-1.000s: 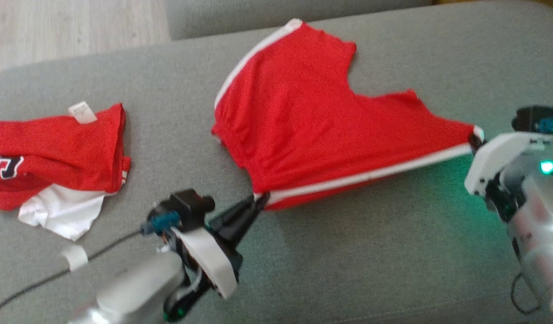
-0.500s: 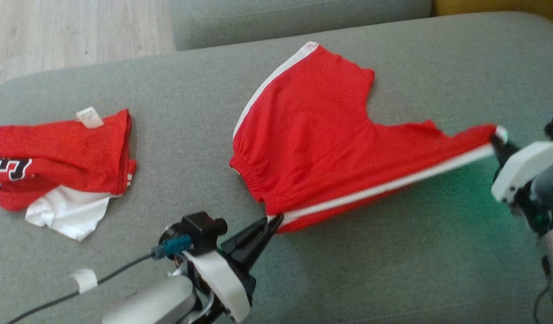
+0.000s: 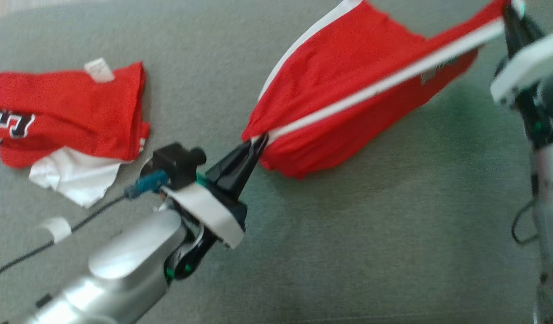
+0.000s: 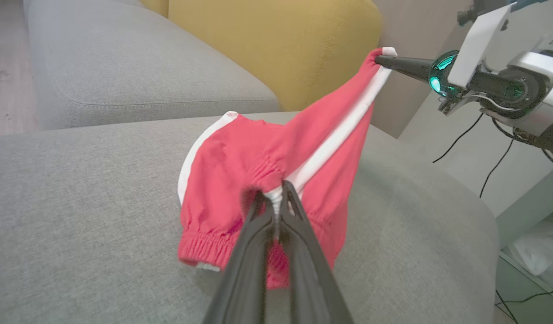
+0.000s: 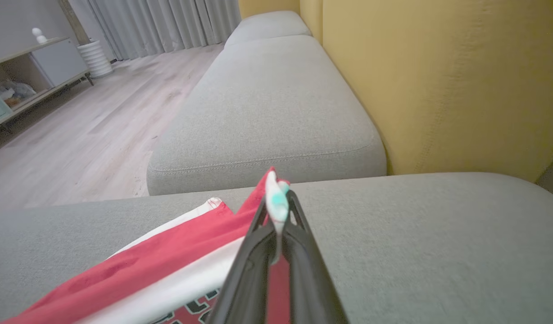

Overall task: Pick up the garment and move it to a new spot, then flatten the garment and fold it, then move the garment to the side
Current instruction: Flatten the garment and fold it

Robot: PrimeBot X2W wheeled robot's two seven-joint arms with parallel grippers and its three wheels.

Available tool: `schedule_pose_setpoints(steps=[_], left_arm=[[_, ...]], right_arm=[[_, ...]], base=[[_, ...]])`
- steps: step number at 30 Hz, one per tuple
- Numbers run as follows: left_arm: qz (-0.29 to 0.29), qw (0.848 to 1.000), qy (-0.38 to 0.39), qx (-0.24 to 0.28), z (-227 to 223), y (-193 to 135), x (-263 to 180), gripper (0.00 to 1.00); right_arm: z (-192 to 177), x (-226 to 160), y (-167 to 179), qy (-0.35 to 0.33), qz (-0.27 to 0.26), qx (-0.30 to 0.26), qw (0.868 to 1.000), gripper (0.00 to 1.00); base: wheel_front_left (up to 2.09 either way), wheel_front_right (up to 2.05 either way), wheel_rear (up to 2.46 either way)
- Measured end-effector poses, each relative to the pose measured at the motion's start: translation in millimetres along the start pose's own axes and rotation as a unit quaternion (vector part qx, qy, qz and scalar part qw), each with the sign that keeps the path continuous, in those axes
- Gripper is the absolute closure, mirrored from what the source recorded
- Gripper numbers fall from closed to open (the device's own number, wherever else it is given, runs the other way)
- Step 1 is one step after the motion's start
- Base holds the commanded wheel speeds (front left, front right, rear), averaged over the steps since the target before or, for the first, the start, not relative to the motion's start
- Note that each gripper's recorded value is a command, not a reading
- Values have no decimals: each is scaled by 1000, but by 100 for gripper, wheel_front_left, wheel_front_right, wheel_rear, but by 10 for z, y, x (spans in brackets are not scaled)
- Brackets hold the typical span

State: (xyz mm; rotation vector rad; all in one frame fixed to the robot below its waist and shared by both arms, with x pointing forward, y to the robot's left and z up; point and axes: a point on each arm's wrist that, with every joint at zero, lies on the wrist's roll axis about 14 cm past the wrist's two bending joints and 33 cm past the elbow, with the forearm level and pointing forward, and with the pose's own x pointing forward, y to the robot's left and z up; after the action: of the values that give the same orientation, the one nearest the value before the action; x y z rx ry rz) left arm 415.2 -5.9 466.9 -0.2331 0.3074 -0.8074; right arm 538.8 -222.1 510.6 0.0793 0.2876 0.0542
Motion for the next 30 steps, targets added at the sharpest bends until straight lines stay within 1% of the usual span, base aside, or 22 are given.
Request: schedule_pose_setpoints(steps=[4, 5, 11, 17, 18, 21, 22, 23, 24, 25, 26, 30], left_arm=[[10, 1000, -9, -10, 49, 158, 82, 100], [10, 1000, -9, -10, 49, 158, 82, 100], [31, 999, -12, -23, 26, 387, 160, 100], [49, 998, -3, -30, -98, 556, 180, 100], [51, 998, -1, -31, -131, 577, 198, 100], [53, 998, 2, -34, -177, 614, 220, 100], [55, 998, 3, -34, -187, 633, 226, 100], [58, 998, 5, -33, -204, 654, 229, 100], [61, 998, 7, -33, -216, 676, 230, 71], [64, 997, 8, -33, -228, 702, 227, 15], [67, 997, 8, -34, -245, 724, 223, 0], [79, 996, 13, -33, -281, 776, 194, 0]], right_arm=[[-52, 367, 183, 21, 9, -24, 999, 100], [-52, 367, 183, 21, 9, -24, 999, 100], [-271, 842, 431, 57, 23, -69, 996, 100], [-497, 1183, 628, 78, 36, -84, 993, 100], [-581, 1261, 664, 84, 39, -86, 992, 100], [-701, 1358, 683, 97, 39, -87, 991, 100], [-735, 1385, 689, 100, 39, -91, 990, 66], [-766, 1407, 692, 101, 39, -91, 990, 0], [-801, 1425, 694, 106, 38, -90, 990, 0], [-821, 1441, 686, 107, 36, -90, 989, 0], [-831, 1453, 675, 105, 34, -88, 990, 0], [-836, 1437, 625, 100, 26, -84, 991, 0]], base=[[0, 0, 0], [0, 0, 0], [0, 0, 0], [0, 0, 0], [0, 0, 0], [0, 0, 0], [0, 0, 0], [0, 0, 0], [0, 0, 0], [0, 0, 0], [0, 0, 0], [0, 0, 0]])
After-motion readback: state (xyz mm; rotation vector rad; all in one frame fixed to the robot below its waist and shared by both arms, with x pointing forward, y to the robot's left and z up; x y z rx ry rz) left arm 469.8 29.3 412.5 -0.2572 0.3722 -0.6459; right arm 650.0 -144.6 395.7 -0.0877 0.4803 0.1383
